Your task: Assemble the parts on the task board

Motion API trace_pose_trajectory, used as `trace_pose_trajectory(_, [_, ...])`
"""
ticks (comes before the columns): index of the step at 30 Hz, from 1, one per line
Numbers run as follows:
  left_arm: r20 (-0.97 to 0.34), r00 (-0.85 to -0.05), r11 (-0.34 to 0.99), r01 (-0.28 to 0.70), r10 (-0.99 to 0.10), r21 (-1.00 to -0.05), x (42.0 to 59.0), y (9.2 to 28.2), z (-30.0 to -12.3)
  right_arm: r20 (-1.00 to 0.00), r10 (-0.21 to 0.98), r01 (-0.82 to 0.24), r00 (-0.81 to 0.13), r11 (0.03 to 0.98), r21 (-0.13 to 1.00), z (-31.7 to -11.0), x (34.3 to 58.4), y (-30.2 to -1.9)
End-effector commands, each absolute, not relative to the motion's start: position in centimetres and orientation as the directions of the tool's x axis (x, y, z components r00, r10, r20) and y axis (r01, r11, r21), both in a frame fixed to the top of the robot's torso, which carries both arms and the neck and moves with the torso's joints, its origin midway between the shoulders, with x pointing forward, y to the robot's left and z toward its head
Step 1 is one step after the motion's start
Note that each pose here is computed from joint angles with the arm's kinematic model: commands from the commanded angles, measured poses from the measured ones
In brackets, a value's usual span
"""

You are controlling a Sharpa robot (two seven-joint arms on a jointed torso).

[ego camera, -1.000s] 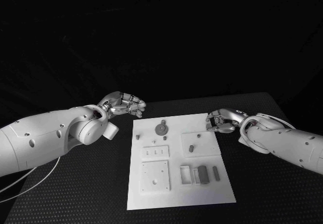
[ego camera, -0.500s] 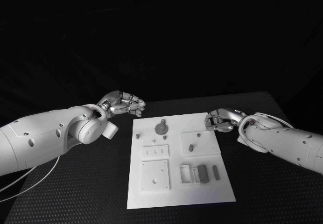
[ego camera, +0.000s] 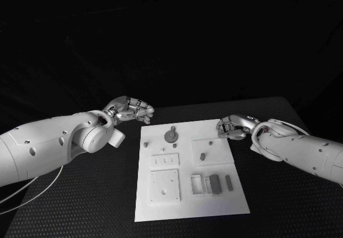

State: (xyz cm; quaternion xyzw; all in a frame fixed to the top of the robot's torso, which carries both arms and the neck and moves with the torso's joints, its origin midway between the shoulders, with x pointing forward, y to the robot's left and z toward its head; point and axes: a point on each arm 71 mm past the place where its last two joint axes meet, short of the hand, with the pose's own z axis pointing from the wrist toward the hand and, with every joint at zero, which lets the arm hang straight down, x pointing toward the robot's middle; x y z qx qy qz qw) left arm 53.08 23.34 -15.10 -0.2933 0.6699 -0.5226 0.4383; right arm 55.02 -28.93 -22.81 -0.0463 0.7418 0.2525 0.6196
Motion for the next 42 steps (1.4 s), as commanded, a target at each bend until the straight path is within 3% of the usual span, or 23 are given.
trace_pose_trajectory(1, [-0.272, -0.458, 0.271, 0.069, -0.846, -0.96, 53.04, 23.09, -15.01, -0.943, 0.23, -0.388, -0.24, 0.868, 0.31, -23.02, 55.01, -28.79])
trace_pose_trajectory(42, [-0.271, -0.46, 0.271, 0.067, -0.845, -0.96, 52.87, 23.19, -14.99, -0.938, 0.242, -0.376, -0.248, 0.869, 0.323, -23.66, 54.89, -29.1])
